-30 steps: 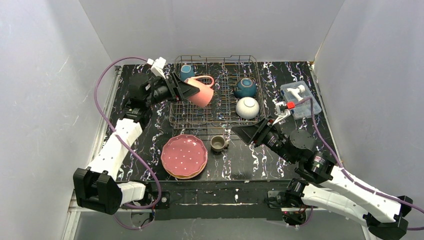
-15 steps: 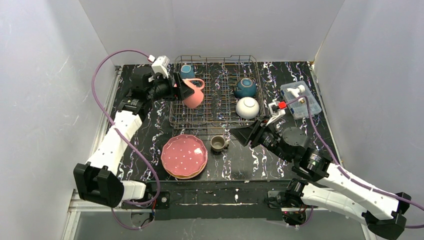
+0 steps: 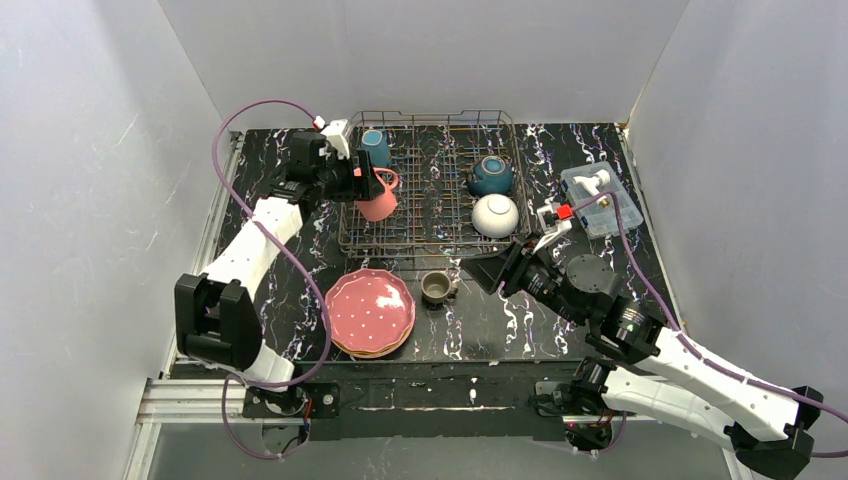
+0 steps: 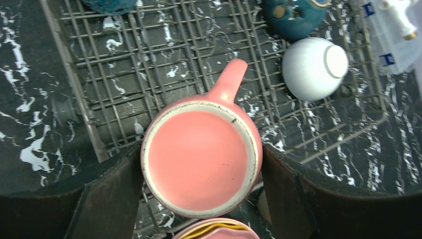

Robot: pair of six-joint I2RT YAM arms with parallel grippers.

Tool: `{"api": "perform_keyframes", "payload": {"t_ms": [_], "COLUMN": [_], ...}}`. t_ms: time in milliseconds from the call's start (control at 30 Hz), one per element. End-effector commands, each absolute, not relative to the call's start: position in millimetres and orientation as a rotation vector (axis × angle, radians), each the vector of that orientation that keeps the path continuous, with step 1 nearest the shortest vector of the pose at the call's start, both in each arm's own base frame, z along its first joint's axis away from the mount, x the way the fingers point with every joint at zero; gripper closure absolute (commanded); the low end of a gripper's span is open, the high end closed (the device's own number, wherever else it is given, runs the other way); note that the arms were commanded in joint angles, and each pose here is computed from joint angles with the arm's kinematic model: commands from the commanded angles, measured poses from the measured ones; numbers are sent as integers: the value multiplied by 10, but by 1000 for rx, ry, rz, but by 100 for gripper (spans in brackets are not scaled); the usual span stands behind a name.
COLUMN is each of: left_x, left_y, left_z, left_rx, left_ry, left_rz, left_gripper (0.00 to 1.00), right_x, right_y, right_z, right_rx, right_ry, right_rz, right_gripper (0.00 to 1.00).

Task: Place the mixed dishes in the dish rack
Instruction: Turn the cup upside down in the dish rack.

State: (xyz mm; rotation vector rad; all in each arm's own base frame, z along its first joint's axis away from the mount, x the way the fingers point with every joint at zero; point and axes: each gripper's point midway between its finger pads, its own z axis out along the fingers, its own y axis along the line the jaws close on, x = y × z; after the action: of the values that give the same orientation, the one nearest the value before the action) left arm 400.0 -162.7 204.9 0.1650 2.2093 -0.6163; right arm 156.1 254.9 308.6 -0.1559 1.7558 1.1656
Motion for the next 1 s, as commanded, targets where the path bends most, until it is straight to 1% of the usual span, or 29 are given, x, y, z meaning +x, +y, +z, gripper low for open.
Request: {"api": "perform_keyframes", "payload": {"t_ms": [0, 167, 400, 767, 967], "left_x": [4311, 4484, 4687, 4957, 5110], "left_y": [-1560, -1538, -1667, -1840, -1800], "left_z": [2433, 2259, 2108, 1975, 1900], "left_rx": [180, 187, 227, 320, 327], "left_ry": [2070, 2101, 2109, 2031, 2010], "left_rz": [-488, -370, -332, -258, -184], "left_gripper": [100, 100, 100, 100, 100], "right_x": [1568, 1576, 1583, 1612, 1620], "right_y": [2549, 2613, 2693, 2690, 2695], "right_z": [3253, 3215, 3151, 3084, 3055], "right_rx": [-182, -217, -265, -288, -302], "right_ry": [1702, 1706, 1720, 1730, 1736], "right_rz": [1167, 1161, 1149, 1109, 1093], "right_gripper": [43, 42, 42, 39, 37]}}
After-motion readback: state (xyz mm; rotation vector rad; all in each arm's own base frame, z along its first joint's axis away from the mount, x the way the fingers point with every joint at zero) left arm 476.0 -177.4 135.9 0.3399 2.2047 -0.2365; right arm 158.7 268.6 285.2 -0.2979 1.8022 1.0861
